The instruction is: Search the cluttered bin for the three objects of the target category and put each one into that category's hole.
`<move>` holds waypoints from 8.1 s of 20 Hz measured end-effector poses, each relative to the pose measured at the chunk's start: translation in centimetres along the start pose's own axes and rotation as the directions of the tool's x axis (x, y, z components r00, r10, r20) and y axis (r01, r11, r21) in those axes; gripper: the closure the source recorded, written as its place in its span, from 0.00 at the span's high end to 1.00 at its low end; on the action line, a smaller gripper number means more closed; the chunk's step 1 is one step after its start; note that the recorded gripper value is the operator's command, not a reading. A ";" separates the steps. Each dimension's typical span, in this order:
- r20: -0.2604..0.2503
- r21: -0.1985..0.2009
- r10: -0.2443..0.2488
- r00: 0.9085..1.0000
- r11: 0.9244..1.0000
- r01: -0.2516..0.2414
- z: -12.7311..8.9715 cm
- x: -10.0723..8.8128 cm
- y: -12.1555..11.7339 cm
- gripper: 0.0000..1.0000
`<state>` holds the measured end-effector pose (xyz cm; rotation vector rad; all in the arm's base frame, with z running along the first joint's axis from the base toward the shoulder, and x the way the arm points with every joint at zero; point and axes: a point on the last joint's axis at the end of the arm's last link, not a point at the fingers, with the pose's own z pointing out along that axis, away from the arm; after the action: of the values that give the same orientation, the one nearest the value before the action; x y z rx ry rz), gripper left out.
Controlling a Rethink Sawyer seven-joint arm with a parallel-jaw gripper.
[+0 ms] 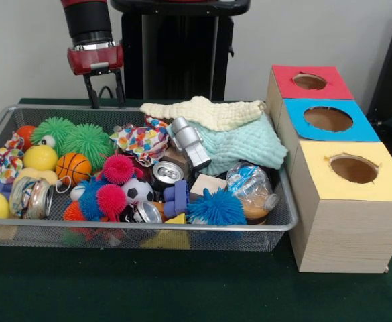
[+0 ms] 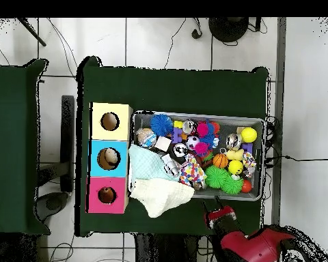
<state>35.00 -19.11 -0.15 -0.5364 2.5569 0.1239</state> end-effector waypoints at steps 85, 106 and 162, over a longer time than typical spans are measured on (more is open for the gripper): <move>-0.325 0.279 0.702 0.634 0.712 -0.645 8.9 -11.1 -10.6 1.00; -0.250 0.302 0.729 0.637 0.684 -0.664 8.2 -12.2 -14.7 1.00; -0.172 0.266 0.649 0.741 0.755 -0.599 13.0 -12.3 -17.6 1.00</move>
<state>57.79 -28.48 -4.74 0.4457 2.8574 0.0380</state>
